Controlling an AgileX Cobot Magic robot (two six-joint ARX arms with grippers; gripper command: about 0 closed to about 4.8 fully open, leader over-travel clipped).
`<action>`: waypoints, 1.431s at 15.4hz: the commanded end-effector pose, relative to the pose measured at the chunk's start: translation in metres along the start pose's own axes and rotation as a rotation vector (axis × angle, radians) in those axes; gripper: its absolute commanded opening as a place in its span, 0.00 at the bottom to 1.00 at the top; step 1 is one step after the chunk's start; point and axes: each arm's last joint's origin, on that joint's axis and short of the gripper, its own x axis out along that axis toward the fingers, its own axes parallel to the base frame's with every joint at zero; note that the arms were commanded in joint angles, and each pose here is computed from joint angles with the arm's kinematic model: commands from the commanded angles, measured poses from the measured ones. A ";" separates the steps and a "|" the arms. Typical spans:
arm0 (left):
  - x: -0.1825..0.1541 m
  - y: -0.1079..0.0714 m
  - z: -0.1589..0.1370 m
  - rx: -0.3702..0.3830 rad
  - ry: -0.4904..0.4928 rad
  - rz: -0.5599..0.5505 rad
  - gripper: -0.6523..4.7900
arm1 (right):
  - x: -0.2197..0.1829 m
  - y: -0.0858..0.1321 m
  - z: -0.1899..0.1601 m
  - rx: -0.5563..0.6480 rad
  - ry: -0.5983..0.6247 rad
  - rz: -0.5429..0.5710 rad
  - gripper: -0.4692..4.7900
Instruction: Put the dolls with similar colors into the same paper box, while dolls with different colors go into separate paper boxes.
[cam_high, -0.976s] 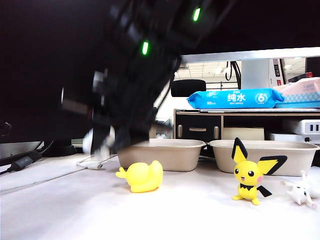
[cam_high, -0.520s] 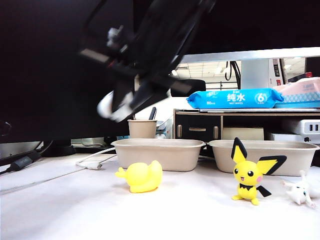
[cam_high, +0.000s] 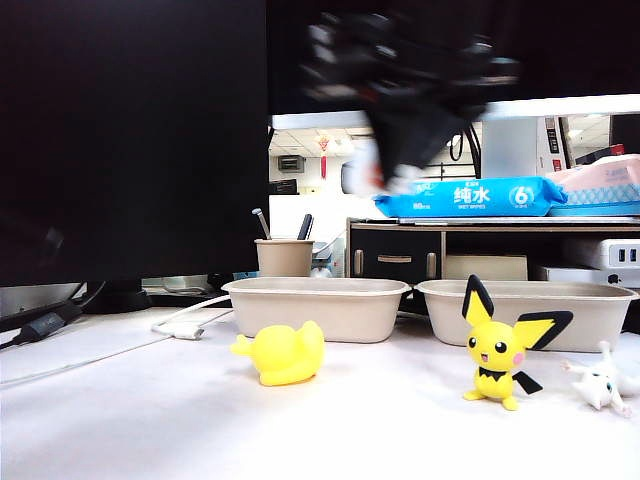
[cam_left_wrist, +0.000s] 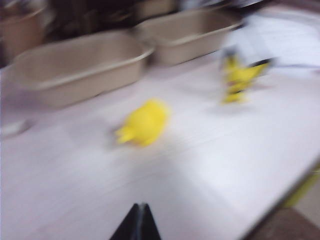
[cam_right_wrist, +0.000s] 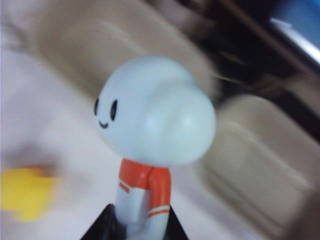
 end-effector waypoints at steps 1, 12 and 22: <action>-0.006 -0.003 0.007 0.012 -0.100 -0.024 0.11 | 0.013 -0.031 -0.004 0.052 0.044 -0.076 0.26; -0.012 0.003 0.013 0.008 -0.185 0.037 0.11 | 0.066 -0.081 -0.027 0.235 0.053 -0.064 0.46; 0.001 0.003 0.001 -0.007 -0.001 0.029 0.11 | 0.038 -0.003 -0.025 0.049 0.060 0.500 0.74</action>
